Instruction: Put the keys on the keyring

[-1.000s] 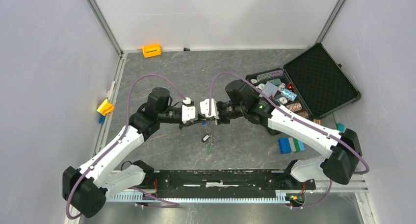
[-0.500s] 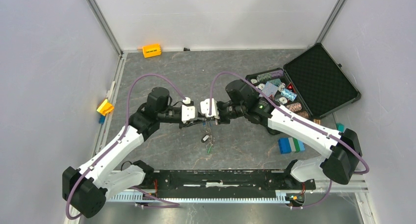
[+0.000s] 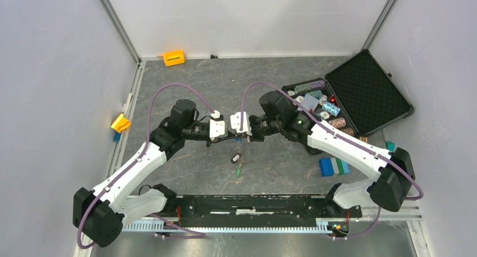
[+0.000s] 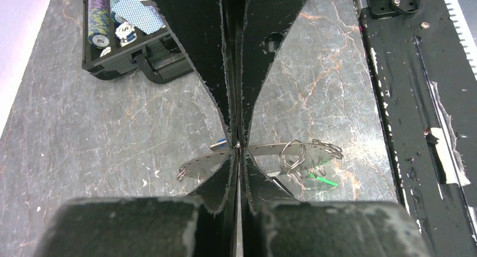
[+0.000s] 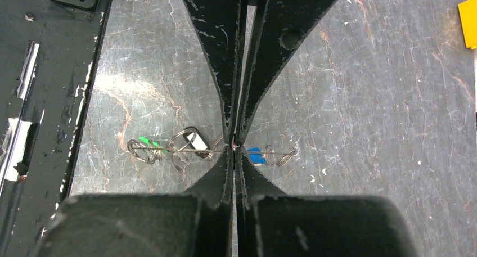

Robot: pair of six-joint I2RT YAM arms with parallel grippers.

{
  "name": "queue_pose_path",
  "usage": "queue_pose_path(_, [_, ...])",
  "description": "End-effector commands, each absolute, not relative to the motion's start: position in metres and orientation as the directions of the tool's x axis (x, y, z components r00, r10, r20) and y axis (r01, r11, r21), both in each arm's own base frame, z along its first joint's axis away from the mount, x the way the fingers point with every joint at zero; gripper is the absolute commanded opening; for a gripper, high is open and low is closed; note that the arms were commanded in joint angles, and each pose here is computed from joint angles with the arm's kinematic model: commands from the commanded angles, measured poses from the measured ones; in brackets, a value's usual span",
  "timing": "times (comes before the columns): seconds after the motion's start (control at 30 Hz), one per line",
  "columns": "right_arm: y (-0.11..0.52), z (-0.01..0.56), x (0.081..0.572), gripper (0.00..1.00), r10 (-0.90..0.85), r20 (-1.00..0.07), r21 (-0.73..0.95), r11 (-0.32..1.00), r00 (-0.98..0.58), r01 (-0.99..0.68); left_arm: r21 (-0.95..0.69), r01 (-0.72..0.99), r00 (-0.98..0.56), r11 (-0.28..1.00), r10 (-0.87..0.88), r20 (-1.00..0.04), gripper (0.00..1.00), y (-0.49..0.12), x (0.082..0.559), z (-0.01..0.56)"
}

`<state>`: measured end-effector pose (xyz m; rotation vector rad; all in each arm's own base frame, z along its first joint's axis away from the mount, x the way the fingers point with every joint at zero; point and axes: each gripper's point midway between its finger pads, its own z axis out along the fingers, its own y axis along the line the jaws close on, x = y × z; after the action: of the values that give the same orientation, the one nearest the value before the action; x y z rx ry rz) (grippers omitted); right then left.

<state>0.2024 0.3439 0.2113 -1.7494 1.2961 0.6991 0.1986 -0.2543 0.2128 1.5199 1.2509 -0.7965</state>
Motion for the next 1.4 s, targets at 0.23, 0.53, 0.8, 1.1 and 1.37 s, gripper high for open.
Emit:
queue_pose_path(0.23, [0.352, 0.243, 0.208, 0.00, -0.416, -0.845, -0.336, -0.077, 0.337, -0.939, 0.256, 0.967, 0.250, -0.015, 0.272, -0.929, 0.02, -0.261, 0.195, 0.221])
queue_pose_path(0.53, [0.346, 0.237, 0.216, 0.13, -0.439, -0.836, -0.350, -0.036, 0.330, -0.936, 0.218, 0.976, 0.214, -0.007, 0.221, -0.951, 0.02, -0.263, 0.191, 0.228])
queue_pose_path(0.8, [0.339, 0.239, 0.216, 0.29, -0.419, -0.851, -0.341, -0.021, 0.318, -0.940, 0.215, 0.977, 0.212, -0.007, 0.208, -0.955, 0.02, -0.261, 0.191, 0.231])
queue_pose_path(1.1, [0.322, 0.251, 0.216, 0.36, -0.360, -0.881, -0.328, -0.004, 0.307, -0.945, 0.213, 0.977, 0.206, 0.012, 0.198, -0.958, 0.02, -0.261, 0.196, 0.234])
queue_pose_path(1.37, [0.322, 0.234, 0.202, 0.39, -0.279, -0.933, -0.218, -0.068, 0.228, -0.974, 0.204, 0.979, 0.199, 0.010, 0.184, -0.963, 0.02, -0.263, 0.196, 0.236])
